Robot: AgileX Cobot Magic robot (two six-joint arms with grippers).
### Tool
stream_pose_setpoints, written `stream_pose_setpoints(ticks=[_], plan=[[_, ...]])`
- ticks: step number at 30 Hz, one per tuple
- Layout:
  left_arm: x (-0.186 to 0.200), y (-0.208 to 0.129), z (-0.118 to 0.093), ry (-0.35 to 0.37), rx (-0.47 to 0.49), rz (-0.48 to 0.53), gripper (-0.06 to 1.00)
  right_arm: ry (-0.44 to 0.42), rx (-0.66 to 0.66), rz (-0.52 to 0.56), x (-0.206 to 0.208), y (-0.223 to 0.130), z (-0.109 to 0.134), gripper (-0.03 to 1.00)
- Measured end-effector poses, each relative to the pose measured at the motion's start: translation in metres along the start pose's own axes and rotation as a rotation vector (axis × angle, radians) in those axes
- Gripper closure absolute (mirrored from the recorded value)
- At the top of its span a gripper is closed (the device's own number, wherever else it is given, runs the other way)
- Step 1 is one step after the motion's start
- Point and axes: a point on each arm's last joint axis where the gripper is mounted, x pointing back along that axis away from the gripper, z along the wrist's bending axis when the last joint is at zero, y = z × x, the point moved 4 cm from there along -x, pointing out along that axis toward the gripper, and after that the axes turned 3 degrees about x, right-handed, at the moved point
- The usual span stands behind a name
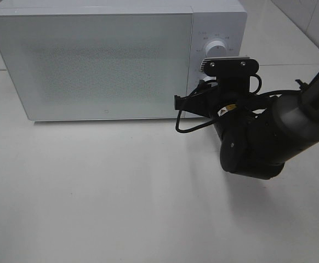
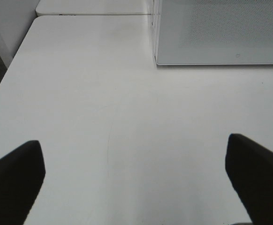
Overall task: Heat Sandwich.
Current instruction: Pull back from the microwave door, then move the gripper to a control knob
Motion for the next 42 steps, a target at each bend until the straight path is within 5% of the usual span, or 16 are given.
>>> stream_pose_setpoints(ticks=[28, 35, 42], plan=[[0.0, 0.0, 0.0, 0.0, 0.0, 0.0, -0.05, -0.002, -0.091, 0.0, 0.0, -0.0001, -0.0002, 0.54], [0.0, 0.0, 0.0, 0.0, 0.0, 0.0, -0.05, -0.003, -0.283, 0.0, -0.0001, -0.0004, -0.0004, 0.54], [0.0, 0.0, 0.0, 0.0, 0.0, 0.0, -0.05, -0.008, -0.657, -0.002, -0.0001, -0.0007, -0.001, 0.54]])
